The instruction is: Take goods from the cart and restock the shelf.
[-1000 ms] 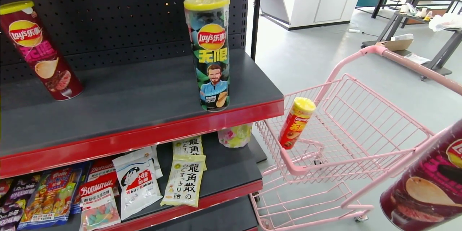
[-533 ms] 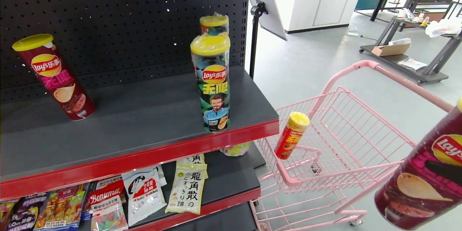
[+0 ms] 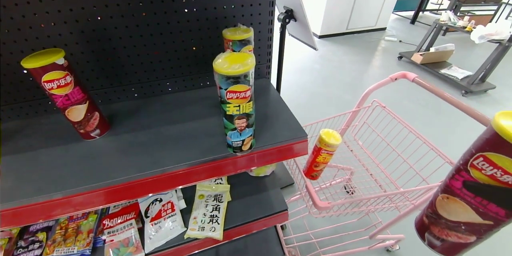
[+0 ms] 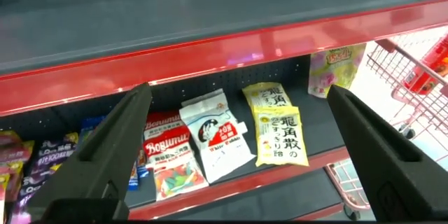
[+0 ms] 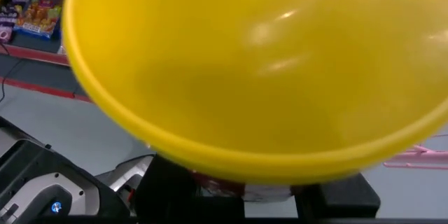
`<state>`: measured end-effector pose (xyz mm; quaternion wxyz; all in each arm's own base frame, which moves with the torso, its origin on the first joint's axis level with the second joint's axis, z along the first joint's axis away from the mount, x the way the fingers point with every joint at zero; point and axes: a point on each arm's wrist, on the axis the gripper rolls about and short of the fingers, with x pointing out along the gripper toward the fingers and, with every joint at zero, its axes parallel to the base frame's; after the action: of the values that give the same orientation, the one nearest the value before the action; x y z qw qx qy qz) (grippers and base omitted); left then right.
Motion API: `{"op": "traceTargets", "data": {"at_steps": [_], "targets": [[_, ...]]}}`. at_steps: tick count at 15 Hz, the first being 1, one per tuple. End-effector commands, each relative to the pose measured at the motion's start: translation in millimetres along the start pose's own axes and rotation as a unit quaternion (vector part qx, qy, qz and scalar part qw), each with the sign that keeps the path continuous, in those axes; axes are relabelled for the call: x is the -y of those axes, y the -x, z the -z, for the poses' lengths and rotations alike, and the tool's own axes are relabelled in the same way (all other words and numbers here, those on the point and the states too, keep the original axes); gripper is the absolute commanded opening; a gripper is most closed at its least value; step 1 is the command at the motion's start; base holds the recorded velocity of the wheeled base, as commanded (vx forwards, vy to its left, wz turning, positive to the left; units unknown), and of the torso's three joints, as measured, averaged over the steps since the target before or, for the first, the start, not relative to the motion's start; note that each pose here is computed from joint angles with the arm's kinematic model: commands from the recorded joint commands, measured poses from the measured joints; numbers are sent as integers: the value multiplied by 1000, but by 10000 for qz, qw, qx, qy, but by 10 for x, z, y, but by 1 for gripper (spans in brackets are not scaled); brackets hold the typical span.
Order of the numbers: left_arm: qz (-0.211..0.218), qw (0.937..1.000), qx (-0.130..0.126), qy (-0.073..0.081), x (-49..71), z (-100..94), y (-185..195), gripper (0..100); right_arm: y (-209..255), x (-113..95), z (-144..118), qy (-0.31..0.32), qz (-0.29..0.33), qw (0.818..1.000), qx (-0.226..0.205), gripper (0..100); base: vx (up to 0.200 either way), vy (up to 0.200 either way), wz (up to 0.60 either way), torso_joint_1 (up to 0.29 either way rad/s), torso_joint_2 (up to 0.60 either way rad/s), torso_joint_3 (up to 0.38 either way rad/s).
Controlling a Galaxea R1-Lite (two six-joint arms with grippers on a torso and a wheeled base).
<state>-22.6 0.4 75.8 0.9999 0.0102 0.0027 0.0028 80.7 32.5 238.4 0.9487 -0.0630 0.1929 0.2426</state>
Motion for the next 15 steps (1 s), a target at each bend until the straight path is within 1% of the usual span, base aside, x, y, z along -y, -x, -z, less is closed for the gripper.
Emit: {"op": "traceTargets", "data": {"at_steps": [1,2,5,8,10,11,13,15], "targets": [[-10,10000,26,41,0,1,3,100,-17,1,4,-1,-13,10000,-34,0,0,0,600,7,2,-7],[-10,10000,26,79,0,1,3,100,-17,1,4,-1,-13,10000,-34,0,0,0,600,7,-12,7],[-18,10000,26,79,-1,1,3,100,-9,-1,12,-8,-20,10000,-26,0,0,0,600,12,6,1],[-10,10000,26,79,0,1,3,100,9,-5,39,2,-11,10000,-11,0,0,0,0,0,0,0],[-18,10000,26,72,0,1,3,100,66,-17,107,-20,-7,10000,43,0,0,0,0,0,0,0],[-18,10000,26,72,0,1,3,100,94,-27,146,-37,-51,10000,69,0,0,200,0,2,-2,2],[-10,10000,26,72,0,1,3,100,138,-54,224,-37,-362,9993,124,0,0,200,0,0,-5,2],[-18,10000,26,72,0,1,3,100,134,-58,251,-24,-409,9991,113,0,0,200,0,10,5,-2]]}}
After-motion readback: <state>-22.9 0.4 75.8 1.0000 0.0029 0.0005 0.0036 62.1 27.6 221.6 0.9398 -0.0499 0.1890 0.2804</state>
